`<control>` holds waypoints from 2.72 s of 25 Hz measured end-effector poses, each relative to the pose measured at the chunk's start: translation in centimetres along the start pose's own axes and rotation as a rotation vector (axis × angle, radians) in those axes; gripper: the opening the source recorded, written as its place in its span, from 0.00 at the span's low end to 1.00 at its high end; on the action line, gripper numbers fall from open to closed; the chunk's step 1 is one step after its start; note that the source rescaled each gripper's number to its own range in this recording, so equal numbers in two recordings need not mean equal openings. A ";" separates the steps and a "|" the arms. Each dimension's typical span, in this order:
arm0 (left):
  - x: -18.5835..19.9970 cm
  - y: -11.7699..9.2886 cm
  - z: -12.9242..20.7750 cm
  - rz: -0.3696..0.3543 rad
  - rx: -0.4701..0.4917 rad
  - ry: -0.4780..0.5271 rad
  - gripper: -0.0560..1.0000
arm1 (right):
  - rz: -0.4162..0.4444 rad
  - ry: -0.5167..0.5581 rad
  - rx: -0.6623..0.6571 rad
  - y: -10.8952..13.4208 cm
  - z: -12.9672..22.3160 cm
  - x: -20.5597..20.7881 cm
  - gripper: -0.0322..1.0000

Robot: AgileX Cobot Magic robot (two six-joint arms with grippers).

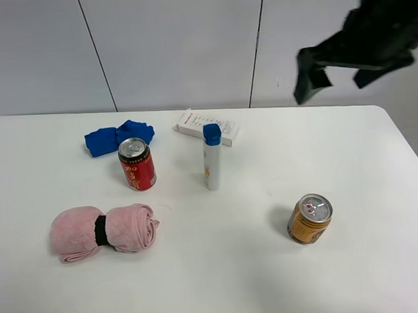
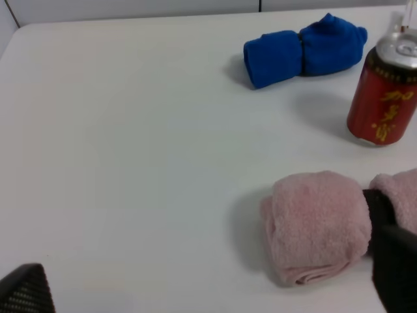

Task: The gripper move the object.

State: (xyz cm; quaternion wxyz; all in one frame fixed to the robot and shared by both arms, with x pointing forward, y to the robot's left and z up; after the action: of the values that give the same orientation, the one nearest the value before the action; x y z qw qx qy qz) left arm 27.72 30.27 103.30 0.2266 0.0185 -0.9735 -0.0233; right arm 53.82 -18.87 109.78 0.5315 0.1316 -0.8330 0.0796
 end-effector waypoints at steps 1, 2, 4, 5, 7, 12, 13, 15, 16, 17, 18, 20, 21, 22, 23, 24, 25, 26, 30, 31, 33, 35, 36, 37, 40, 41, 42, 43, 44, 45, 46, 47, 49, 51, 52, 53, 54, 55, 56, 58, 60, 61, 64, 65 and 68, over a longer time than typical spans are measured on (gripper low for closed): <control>0.0 0.0 0.0 0.000 0.000 0.000 1.00 | 0.024 -0.008 -0.024 -1.2 1.4 0.9 1.00; 0.0 0.0 0.0 0.000 0.000 0.000 1.00 | 0.050 -0.010 -0.053 -2.1 2.7 1.5 1.00; 0.0 0.0 0.0 0.000 0.000 0.000 1.00 | 0.094 -0.053 -0.108 -3.9 5.2 3.7 1.00; 0.0 0.0 0.0 0.000 0.000 0.000 1.00 | 0.112 -0.076 -0.134 -4.6 6.4 4.7 1.00; 0.0 0.0 0.0 0.000 0.000 0.000 1.00 | 0.147 -0.123 -0.179 -5.6 8.7 6.5 1.00; 0.0 0.0 0.0 0.000 0.000 0.000 1.00 | 0.200 -0.256 -0.215 -5.6 14.8 9.6 1.00; 0.0 0.0 0.0 0.000 0.000 0.000 1.00 | 0.201 -0.285 -0.213 -5.4 15.8 9.7 1.00; 0.0 0.0 0.0 0.000 0.000 0.000 1.00 | 0.208 -0.372 -0.209 -5.0 17.9 10.1 1.00; 0.0 0.0 0.0 0.000 0.000 0.000 1.00 | 0.209 -0.398 -0.207 -4.8 19.0 9.8 1.00; 0.0 0.0 0.0 0.000 0.000 0.000 1.00 | 0.211 -0.429 -0.206 -4.6 20.2 9.5 1.00; 0.0 0.0 0.0 0.000 0.000 0.000 1.00 | 0.213 -0.467 -0.208 -4.4 21.3 9.4 1.00; 0.0 0.0 0.0 0.000 0.000 0.000 1.00 | 0.212 -0.513 -0.217 -4.1 23.3 8.4 1.00; 0.0 0.0 0.0 0.000 0.000 0.000 1.00 | 0.210 -0.541 -0.226 -3.9 24.2 8.0 1.00; 0.0 0.0 0.0 0.000 0.000 0.000 1.00 | 0.208 -0.565 -0.234 -3.8 25.0 7.7 1.00; 0.0 0.0 0.0 0.000 0.000 0.000 1.00 | 0.206 -0.579 -0.243 -3.7 25.8 7.2 1.00; 0.0 0.0 0.0 0.000 0.000 0.000 1.00 | 0.204 -0.582 -0.249 -3.7 26.3 6.7 1.00; 0.0 0.0 0.0 0.000 0.000 0.000 1.00 | 0.202 -0.592 -0.256 -3.6 26.9 6.2 1.00; 0.0 0.0 0.0 0.000 0.000 0.000 1.00 | 0.201 -0.592 -0.260 -3.6 27.3 5.8 1.00; 0.0 0.0 0.0 0.000 0.000 0.000 1.00 | 0.196 -0.581 -0.278 -3.5 28.0 4.7 1.00; 0.0 0.0 0.0 0.000 0.000 0.000 1.00 | 0.195 -0.581 -0.282 -3.5 28.0 4.7 1.00; 0.0 0.0 0.0 0.000 0.000 0.000 1.00 | 0.196 -0.583 -0.297 -3.6 28.0 4.7 1.00; 0.0 0.0 0.0 0.000 0.000 0.000 1.00 | 0.207 -0.586 -0.314 -3.8 28.1 4.7 1.00; 0.0 0.0 0.0 0.000 0.000 0.000 1.00 | 0.212 -0.589 -0.324 -3.9 28.1 4.8 1.00; 0.0 0.0 0.0 0.000 0.000 0.000 1.00 | 0.213 -0.596 -0.327 -3.9 28.1 4.8 1.00; 0.0 0.0 0.0 0.000 0.000 0.000 1.00 | 0.214 -0.626 -0.329 -3.9 28.4 5.1 1.00; 0.0 0.0 0.0 0.000 0.000 0.000 1.00 | 0.214 -0.641 -0.328 -3.8 28.6 5.3 1.00; 0.0 0.0 0.0 0.000 0.000 0.000 1.00 | 0.215 -0.651 -0.330 -3.8 28.7 5.4 1.00; 0.0 0.0 0.0 0.000 0.000 0.000 1.00 | 0.220 -0.658 -0.335 -3.8 28.7 5.4 1.00; 0.0 0.0 0.0 0.000 0.000 0.000 1.00 | 0.230 -0.657 -0.345 -3.9 28.8 5.4 1.00; 0.0 0.0 0.0 0.000 0.000 0.000 1.00 | 0.239 -0.657 -0.355 -3.9 28.8 5.4 1.00; 0.0 0.0 0.0 0.000 0.000 0.000 1.00 | 0.249 -0.656 -0.365 -4.0 28.8 5.4 1.00; 0.0 0.0 0.0 0.000 0.000 0.000 1.00 | 0.261 -0.656 -0.374 -4.0 28.9 5.4 1.00; 0.0 0.0 0.0 0.000 0.000 0.000 1.00 | 0.278 -0.655 -0.390 -4.1 28.9 5.5 1.00; 0.0 0.0 0.0 0.000 0.000 0.000 1.00 | 0.285 -0.655 -0.397 -4.1 28.9 5.5 1.00; 0.0 0.0 0.0 0.000 0.000 0.000 1.00 | 0.286 -0.655 -0.398 -4.1 28.9 5.5 1.00; 0.0 0.0 0.0 0.000 0.000 0.000 1.00 | 0.286 -0.655 -0.398 -4.1 28.9 5.5 1.00; 0.0 0.0 0.0 0.000 0.000 0.000 1.00 | 0.286 -0.655 -0.398 -4.1 28.9 5.5 1.00; 0.0 0.0 0.0 0.000 0.000 0.000 1.00 | 0.287 -0.655 -0.397 -4.1 28.9 5.5 1.00; 0.0 0.0 0.0 0.000 0.000 0.000 1.00 | 0.287 -0.655 -0.397 -4.1 28.9 5.5 1.00; 0.0 0.0 0.0 0.000 0.000 0.000 1.00 | 0.287 -0.655 -0.397 -4.1 28.9 5.5 1.00; 0.0 0.0 0.0 0.000 0.000 0.000 1.00 | 0.287 -0.655 -0.397 -4.1 28.9 5.5 1.00; 0.0 0.0 0.0 0.000 0.000 0.000 1.00 | 0.287 -0.655 -0.397 -4.1 28.9 5.5 1.00; 0.0 0.0 0.0 0.000 0.000 0.000 1.00 | 0.287 -0.655 -0.397 -4.1 28.9 5.5 1.00; 0.0 0.0 0.0 0.000 0.000 0.000 1.00 | 0.287 -0.655 -0.397 -4.1 28.9 5.5 1.00; 0.0 0.0 0.0 0.000 0.000 0.000 1.00 | 0.287 -0.655 -0.397 -4.1 28.9 5.5 1.00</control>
State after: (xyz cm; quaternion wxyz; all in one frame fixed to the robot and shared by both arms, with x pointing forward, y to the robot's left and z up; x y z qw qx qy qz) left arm 27.72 30.27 103.30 0.2266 0.0185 -0.9735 -0.0233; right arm 27.86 -31.43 102.49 0.2368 -0.0726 -0.9672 -0.0556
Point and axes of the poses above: a point on each arm's last joint axis where the gripper is mounted, x pointing back along that axis away from the gripper, y along the wrist's bending axis when the last joint is at zero, z = x × y, the point moved 5 cm from there along -x, pointing out along that axis toward the gripper, and after that the axes turned 3 degrees about -x, right-handed, at the moved point
